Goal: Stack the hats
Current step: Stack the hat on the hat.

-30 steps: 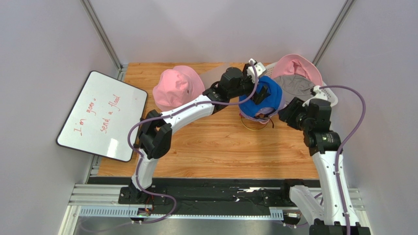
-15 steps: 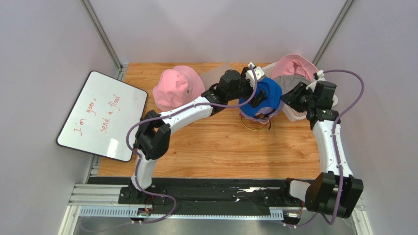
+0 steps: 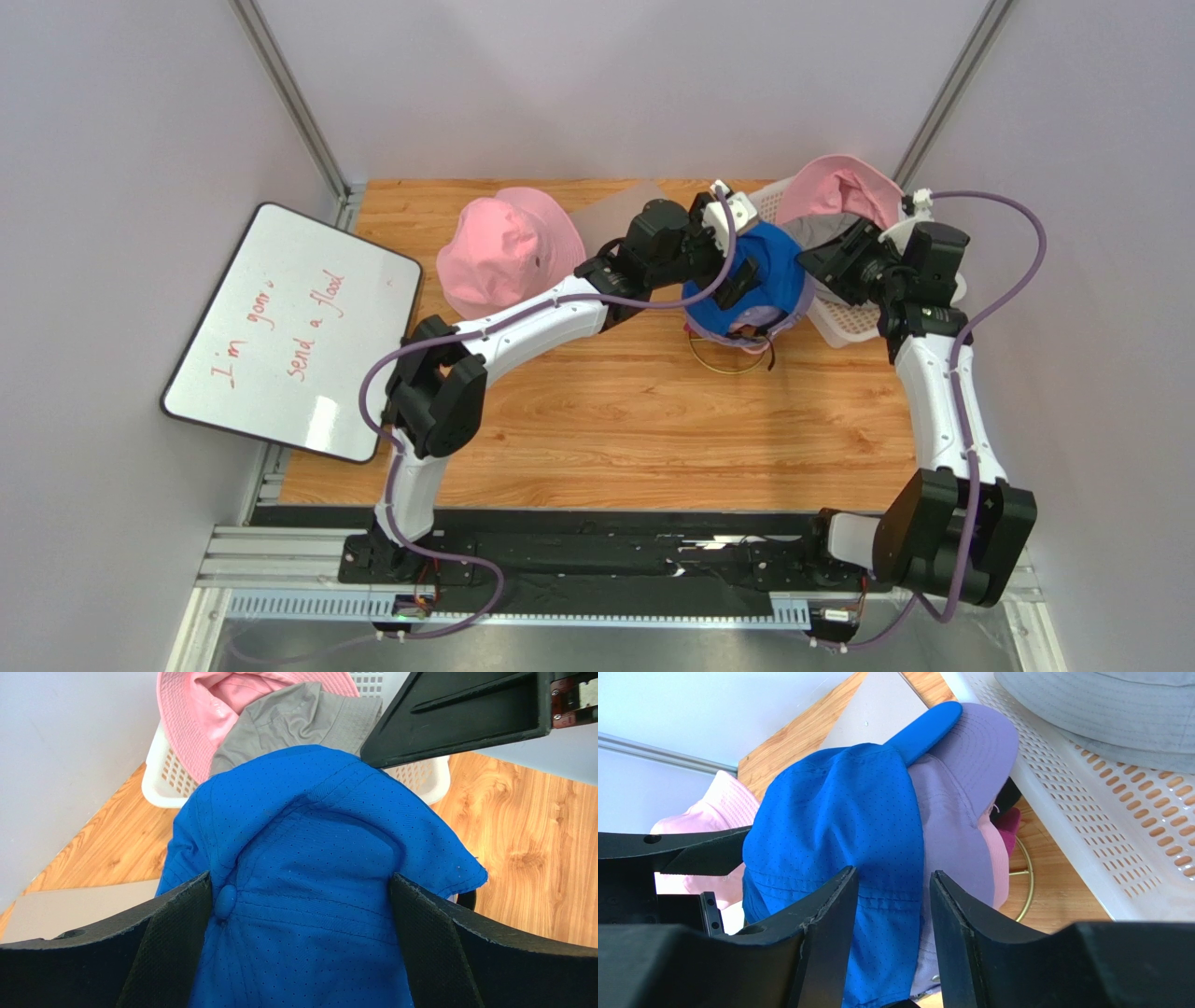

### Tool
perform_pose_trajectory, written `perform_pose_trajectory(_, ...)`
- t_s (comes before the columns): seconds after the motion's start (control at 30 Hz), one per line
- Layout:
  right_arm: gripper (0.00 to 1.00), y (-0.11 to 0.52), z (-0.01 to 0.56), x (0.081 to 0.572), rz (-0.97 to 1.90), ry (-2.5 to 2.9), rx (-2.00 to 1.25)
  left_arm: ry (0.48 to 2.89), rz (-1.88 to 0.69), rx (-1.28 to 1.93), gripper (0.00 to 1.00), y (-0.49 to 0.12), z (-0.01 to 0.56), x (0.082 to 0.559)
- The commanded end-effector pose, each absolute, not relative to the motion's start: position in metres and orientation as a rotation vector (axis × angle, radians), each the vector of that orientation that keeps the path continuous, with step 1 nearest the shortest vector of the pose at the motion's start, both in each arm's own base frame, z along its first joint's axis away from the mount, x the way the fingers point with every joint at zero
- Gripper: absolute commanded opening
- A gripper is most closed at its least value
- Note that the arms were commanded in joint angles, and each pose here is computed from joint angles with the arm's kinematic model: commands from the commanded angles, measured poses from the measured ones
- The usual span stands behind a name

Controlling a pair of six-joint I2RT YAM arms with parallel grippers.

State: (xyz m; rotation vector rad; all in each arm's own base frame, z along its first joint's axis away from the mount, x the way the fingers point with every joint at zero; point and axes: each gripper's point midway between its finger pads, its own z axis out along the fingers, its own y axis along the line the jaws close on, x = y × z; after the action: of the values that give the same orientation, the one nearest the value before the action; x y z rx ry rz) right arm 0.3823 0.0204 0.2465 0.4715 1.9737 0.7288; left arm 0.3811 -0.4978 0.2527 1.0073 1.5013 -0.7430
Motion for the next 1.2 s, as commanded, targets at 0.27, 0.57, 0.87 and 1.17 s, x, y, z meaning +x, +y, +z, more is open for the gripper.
perform_pose_trajectory(0.27,0.47,0.034,0.239,0.390,0.849,1.963,0.404,1.504,-0.732,1.027,0.96,-0.491,0.262,0.373)
perform_pose_trajectory(0.57,0.07,0.036,0.228,0.390,0.851,1.998,0.421,1.500,-0.748,1.019,0.97,-0.492,0.268,0.371)
perform_pose_trajectory(0.87,0.00,-0.009,0.185,0.378,0.678,2.070,0.657,1.494,-0.746,1.014,0.96,-0.484,0.269,0.365)
perform_pose_trajectory(1.17,0.00,-0.021,0.149,0.365,0.596,2.134,0.735,1.499,-0.739,0.999,0.97,-0.479,0.268,0.364)
